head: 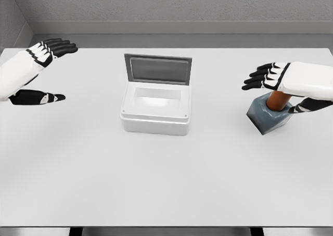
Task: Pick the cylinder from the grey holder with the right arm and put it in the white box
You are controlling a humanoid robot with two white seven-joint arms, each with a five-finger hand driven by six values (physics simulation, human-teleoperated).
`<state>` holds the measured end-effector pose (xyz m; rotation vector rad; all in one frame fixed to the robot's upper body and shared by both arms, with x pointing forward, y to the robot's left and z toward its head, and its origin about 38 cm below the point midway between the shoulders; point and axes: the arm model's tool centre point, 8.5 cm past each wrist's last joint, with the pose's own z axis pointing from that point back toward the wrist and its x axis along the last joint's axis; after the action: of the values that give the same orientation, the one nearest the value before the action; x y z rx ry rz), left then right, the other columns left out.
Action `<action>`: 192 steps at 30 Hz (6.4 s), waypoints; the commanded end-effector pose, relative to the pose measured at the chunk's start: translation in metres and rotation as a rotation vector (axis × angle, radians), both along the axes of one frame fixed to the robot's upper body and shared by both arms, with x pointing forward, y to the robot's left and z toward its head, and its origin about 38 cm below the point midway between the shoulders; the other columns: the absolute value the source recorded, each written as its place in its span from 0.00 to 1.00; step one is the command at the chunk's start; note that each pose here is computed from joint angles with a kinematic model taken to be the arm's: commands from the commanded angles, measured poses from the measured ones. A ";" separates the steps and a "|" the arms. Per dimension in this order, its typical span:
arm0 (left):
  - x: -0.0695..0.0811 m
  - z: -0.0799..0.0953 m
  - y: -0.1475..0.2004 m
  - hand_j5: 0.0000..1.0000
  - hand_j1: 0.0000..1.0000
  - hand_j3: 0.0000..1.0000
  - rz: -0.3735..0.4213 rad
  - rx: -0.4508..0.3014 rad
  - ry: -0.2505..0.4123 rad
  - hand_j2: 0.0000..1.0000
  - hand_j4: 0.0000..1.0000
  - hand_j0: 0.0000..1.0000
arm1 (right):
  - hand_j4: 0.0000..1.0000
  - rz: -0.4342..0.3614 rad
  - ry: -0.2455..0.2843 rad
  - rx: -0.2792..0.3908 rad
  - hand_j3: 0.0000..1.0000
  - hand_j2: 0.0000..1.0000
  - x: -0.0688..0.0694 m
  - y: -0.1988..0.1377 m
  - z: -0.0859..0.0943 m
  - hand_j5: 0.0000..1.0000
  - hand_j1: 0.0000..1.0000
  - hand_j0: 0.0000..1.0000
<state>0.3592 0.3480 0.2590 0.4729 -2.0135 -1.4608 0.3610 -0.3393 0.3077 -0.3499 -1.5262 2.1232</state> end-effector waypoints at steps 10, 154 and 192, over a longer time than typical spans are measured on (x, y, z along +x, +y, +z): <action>-0.006 -0.018 -0.002 1.00 1.00 1.00 -0.079 -0.073 0.195 1.00 1.00 1.00 | 1.00 -0.022 -0.052 -0.098 1.00 1.00 0.005 -0.011 0.029 1.00 1.00 1.00; 0.134 -0.072 -0.018 1.00 1.00 1.00 0.028 -0.624 0.880 1.00 1.00 1.00 | 0.50 0.161 -0.212 -0.263 0.50 0.50 0.061 0.103 -0.006 0.50 0.50 0.50; 0.134 -0.072 -0.018 1.00 1.00 1.00 0.028 -0.626 0.880 1.00 1.00 1.00 | 0.50 0.286 -0.248 -0.183 0.50 0.50 0.071 0.178 -0.004 0.50 0.50 0.50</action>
<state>0.4934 0.3294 0.1865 -0.3545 -1.5659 -0.7280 0.4324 -0.1630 0.3047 -0.5100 -1.5914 2.5383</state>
